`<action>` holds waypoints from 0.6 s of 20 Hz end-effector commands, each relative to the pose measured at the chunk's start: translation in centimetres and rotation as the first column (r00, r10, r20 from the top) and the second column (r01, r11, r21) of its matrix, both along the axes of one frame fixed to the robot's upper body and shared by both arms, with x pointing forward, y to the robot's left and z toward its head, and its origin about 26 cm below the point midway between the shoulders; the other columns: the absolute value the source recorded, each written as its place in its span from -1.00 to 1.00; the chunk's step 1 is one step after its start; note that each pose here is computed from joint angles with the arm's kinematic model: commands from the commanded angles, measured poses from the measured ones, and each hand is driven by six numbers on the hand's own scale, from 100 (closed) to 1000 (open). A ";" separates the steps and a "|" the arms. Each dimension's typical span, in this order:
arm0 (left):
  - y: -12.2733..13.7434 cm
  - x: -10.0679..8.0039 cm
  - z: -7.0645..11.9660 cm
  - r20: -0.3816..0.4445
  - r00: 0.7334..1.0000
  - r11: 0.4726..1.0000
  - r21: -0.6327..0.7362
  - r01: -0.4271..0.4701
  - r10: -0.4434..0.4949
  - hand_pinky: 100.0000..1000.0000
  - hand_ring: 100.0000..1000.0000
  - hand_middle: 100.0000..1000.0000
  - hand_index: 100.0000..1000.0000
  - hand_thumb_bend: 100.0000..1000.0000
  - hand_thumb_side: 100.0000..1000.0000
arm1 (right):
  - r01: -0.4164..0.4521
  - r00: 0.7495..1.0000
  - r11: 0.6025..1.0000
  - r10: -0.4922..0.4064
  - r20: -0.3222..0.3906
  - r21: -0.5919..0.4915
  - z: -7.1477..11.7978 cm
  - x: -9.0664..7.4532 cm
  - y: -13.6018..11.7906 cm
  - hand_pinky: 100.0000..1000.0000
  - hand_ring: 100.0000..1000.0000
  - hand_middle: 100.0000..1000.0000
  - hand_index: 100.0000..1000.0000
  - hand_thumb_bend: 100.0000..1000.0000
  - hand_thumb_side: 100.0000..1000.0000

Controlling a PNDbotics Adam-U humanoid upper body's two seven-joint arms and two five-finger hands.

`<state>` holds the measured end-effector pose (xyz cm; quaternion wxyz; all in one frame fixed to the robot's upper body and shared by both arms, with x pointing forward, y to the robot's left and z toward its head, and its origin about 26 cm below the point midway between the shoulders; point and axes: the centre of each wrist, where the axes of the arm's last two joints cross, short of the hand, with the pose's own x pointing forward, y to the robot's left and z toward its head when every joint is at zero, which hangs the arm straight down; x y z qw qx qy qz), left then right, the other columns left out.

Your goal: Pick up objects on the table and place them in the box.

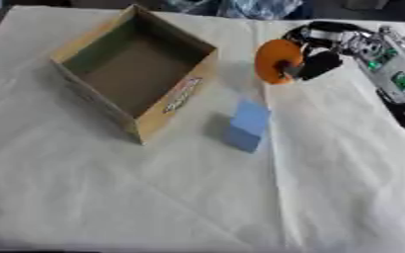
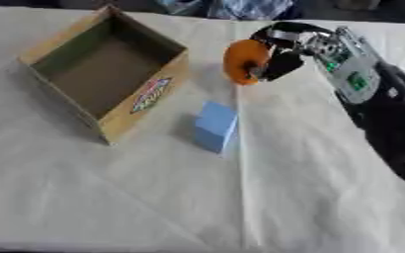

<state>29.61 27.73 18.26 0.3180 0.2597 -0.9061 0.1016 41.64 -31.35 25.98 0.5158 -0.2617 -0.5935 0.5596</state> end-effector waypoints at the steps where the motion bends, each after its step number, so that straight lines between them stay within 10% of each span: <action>1: 0.2 -0.2 0.5 0.016 1.000 1.000 0.017 0.003 -0.003 0.12 0.59 1.00 0.32 -0.56 0.96 | -0.039 0.996 0.999 0.037 0.075 0.018 3.1 -0.2 1.2 0.31 0.42 0.22 0.63 -1.00 -0.60; 12: 0.0 -0.2 0.5 0.014 1.000 1.000 0.013 0.013 -0.014 0.12 0.59 1.00 0.32 -0.57 0.96 | -0.196 0.970 0.978 0.183 0.158 0.073 7.1 1.7 9.6 0.32 0.42 0.21 0.64 -1.00 -0.56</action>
